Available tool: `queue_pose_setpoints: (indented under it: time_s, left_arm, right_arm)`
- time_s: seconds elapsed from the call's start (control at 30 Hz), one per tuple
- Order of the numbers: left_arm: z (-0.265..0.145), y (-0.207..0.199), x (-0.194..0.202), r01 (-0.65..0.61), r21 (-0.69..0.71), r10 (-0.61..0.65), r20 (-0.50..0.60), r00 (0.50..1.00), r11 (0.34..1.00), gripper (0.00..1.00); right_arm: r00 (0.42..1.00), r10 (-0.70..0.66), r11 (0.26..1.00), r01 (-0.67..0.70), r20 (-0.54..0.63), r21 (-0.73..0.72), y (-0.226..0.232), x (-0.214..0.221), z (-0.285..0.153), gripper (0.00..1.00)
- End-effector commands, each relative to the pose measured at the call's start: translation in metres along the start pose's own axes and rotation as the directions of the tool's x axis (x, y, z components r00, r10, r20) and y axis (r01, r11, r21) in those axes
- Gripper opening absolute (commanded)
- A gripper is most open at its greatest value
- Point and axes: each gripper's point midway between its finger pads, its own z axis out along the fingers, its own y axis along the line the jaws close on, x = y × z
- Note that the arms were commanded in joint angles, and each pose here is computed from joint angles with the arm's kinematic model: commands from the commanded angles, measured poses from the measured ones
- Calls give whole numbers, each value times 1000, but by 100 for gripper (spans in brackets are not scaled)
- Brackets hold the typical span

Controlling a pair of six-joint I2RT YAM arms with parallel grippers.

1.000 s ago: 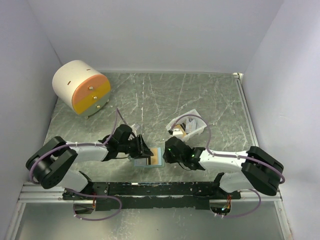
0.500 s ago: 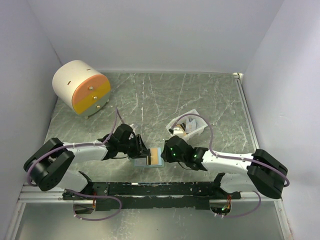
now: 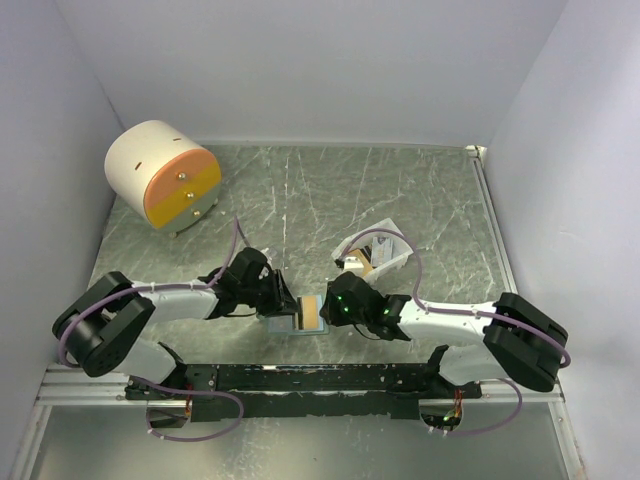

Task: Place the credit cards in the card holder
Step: Insert the credit card into the card holder.

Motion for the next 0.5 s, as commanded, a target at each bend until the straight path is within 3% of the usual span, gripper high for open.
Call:
queue_pose_setpoints:
  time_s: [0.0, 0.47]
  left_arm:
    - [4, -10, -5, -24, 30, 23, 12, 1000, 999, 37]
    - [10, -18, -4, -24, 75, 24, 0, 1000, 997, 29]
  right_arm:
    - [1000, 11, 1000, -11, 4, 9, -4, 3, 3, 20]
    - [1000, 13, 1000, -13, -6, 22, -9, 9, 6, 18]
